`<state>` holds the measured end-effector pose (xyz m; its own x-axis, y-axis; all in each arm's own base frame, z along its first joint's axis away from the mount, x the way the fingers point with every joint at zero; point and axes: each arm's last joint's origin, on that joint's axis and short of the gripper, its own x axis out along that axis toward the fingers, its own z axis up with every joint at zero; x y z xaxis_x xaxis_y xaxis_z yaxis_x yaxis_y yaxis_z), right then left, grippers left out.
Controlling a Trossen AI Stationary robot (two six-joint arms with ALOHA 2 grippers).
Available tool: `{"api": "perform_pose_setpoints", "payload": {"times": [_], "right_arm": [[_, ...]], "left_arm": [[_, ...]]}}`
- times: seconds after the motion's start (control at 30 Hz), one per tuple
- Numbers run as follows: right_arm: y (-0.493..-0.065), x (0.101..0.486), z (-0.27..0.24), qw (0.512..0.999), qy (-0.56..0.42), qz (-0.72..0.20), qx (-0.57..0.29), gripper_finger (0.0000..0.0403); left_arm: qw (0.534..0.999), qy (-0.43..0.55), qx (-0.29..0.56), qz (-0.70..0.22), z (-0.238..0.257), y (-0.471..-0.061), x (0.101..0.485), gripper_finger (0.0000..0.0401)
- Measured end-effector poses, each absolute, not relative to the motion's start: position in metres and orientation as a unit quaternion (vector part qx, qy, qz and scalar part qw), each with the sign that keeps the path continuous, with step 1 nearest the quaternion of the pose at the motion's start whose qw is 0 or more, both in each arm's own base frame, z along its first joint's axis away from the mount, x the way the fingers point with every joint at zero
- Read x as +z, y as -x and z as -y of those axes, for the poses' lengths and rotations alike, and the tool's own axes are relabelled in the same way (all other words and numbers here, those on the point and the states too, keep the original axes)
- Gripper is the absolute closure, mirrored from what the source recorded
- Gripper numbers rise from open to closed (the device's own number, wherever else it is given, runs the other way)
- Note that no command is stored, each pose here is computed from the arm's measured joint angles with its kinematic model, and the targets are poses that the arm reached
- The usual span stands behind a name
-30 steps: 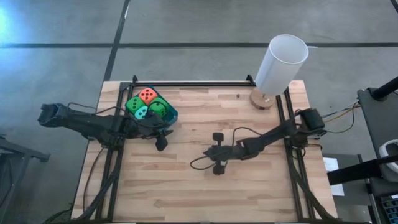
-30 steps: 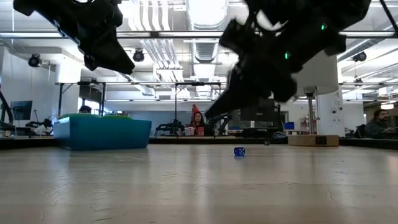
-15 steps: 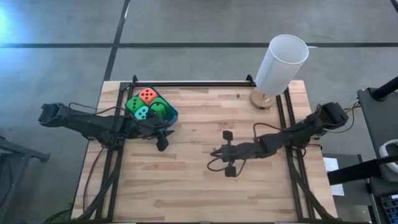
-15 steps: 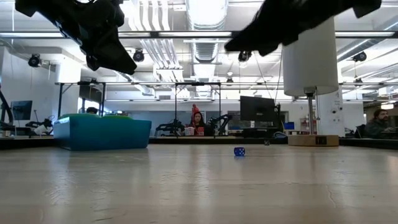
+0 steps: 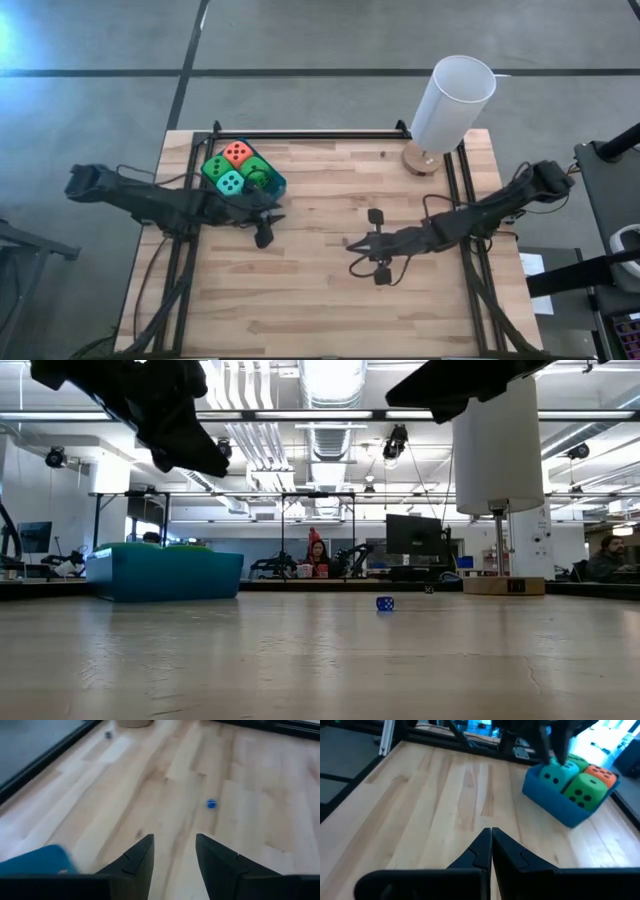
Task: Pick & Place Dice
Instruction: Put the small blue dice into the blue bin
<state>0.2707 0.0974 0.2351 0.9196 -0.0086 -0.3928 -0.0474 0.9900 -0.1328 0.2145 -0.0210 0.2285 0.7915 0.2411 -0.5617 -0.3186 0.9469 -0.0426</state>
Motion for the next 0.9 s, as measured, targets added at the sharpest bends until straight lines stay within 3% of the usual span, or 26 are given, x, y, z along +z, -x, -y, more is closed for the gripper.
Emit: {"api": "perform_pose_setpoints", "payload": {"times": [0.17,0.37,0.7,0.9], "right_arm": [[-0.263,0.239,-0.094,0.974,0.075,-0.213,0.004,0.0394],[-0.250,0.238,-0.089,0.966,0.058,-0.250,-0.006,0.0394],[-0.232,0.195,-0.075,0.949,0.029,-0.312,-0.036,0.0394],[-0.233,0.164,-0.062,0.952,-0.003,-0.300,-0.065,0.0394]], "left_arm": [[0.954,0.033,0.089,-0.286,0.028,-0.231,0.220,0.0255],[0.959,-0.003,0.075,-0.274,0.031,-0.252,0.206,0.0248],[0.970,-0.011,0.069,-0.232,0.036,-0.282,0.183,0.0251],[0.970,-0.012,0.068,-0.234,0.038,-0.295,0.172,0.0247]]}}
